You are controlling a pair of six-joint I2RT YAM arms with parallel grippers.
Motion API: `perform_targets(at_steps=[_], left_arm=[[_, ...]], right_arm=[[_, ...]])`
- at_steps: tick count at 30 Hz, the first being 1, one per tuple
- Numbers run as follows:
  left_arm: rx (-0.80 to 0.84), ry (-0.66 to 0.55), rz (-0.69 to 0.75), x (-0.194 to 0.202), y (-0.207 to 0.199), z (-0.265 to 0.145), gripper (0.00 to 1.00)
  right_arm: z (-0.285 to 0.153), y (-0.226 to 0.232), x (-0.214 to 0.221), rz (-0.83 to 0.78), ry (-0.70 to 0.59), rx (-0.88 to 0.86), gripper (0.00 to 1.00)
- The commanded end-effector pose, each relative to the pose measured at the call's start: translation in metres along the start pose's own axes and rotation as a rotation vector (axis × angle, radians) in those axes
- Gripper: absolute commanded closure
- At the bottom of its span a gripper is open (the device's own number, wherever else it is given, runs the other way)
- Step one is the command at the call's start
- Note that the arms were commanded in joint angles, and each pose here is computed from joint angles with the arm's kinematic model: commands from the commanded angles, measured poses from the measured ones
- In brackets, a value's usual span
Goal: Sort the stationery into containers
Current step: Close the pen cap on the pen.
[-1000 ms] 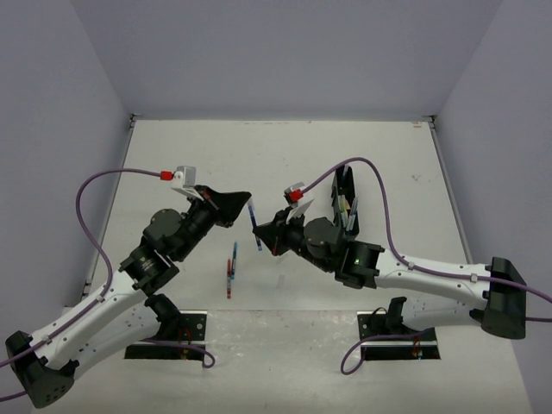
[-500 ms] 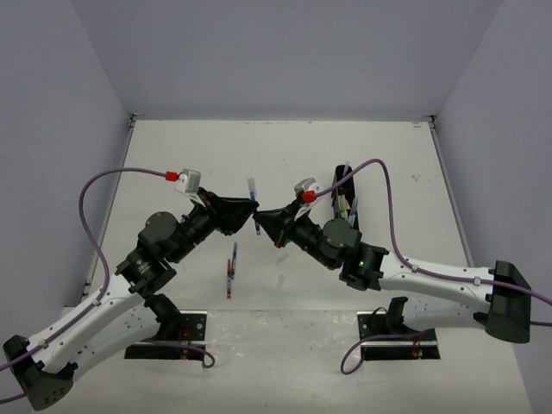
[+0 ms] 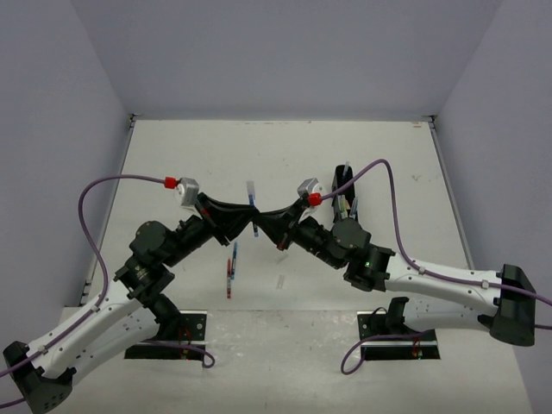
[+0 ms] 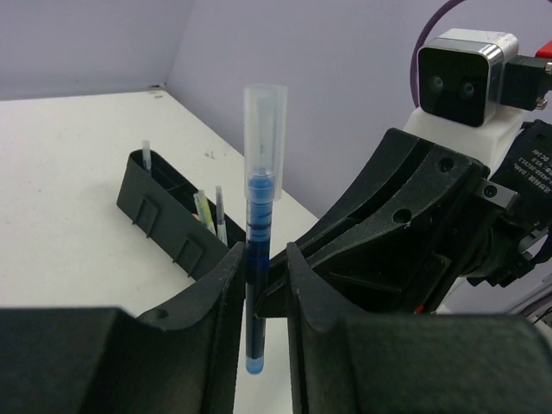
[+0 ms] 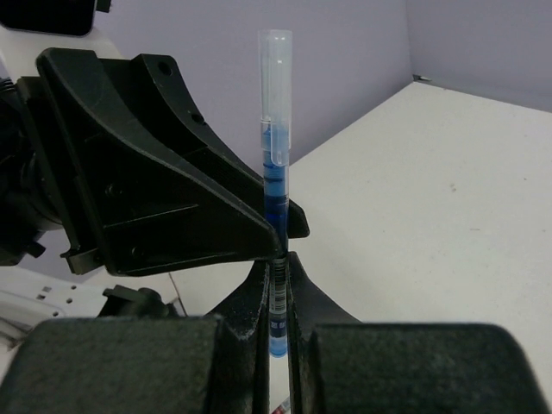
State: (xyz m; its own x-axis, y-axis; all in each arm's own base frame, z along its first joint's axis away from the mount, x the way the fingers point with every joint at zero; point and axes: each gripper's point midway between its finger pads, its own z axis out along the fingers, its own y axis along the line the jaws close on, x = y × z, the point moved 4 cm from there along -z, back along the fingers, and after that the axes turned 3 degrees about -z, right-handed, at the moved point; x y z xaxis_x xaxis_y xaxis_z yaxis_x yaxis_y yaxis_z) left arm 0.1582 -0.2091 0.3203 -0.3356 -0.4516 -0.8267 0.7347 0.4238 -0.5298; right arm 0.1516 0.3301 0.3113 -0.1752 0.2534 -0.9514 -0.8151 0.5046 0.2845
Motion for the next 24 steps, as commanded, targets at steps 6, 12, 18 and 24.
perform_targets(at_steps=[6,12,18,24], left_arm=[[0.146,-0.036,0.092,-0.006,-0.018,-0.003,1.00],[0.284,-0.050,0.168,-0.007,-0.036,-0.011,1.00],[0.408,-0.047,0.217,-0.004,-0.051,-0.019,1.00],[0.434,-0.033,0.209,-0.001,-0.053,-0.020,1.00]], right_arm=[[-0.007,0.023,-0.024,-0.019,-0.068,-0.156,1.00],[-0.009,0.036,-0.015,-0.047,-0.023,-0.262,0.85],[-0.010,0.050,-0.008,-0.066,0.053,-0.373,0.68],[-0.015,0.055,-0.014,-0.068,0.041,-0.405,0.93]])
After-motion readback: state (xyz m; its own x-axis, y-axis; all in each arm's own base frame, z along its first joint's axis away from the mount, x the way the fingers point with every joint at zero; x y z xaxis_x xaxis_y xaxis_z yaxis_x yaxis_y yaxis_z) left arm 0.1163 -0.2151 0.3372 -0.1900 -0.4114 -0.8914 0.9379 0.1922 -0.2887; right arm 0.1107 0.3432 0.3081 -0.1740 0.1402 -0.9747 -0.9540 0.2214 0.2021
